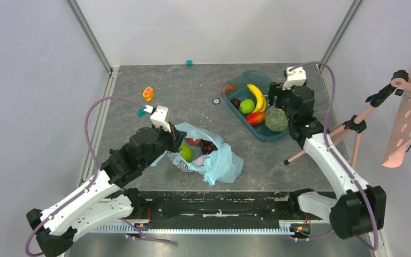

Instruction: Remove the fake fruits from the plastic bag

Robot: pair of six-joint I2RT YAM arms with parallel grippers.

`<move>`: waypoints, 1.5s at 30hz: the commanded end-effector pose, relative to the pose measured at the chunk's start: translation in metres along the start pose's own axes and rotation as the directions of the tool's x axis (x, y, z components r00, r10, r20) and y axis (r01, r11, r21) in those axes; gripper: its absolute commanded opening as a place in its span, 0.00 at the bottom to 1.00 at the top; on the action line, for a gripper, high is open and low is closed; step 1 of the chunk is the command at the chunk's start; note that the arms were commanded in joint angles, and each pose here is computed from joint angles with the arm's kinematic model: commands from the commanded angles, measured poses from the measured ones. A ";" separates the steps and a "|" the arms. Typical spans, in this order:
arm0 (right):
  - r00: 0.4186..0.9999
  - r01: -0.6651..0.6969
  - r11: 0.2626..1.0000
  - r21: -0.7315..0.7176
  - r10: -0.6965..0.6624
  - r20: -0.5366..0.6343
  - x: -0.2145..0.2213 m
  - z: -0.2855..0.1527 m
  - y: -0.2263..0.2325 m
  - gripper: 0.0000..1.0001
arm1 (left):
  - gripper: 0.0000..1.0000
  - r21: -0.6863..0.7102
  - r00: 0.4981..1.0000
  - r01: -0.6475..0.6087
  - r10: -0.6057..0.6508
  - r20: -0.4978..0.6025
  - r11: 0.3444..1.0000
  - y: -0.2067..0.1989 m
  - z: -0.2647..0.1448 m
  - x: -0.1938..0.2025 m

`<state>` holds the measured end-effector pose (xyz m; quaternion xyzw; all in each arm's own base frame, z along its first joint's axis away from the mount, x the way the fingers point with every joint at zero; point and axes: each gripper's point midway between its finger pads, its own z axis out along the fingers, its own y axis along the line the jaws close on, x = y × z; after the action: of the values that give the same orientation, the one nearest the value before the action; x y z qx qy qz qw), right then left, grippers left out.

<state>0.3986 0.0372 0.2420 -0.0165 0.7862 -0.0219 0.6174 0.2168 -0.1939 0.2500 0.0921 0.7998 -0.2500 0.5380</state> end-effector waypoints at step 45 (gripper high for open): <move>0.885 0.113 0.582 -0.805 -0.428 -0.185 0.128 -0.169 0.312 0.13 | 0.02 0.271 0.984 0.049 0.000 -0.177 0.961 -0.037 0.030 0.091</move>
<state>0.1878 0.3635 0.1744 -0.4077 0.7693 0.3026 0.3878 0.1879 -0.2400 0.1623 0.1996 0.8142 -0.3216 0.4402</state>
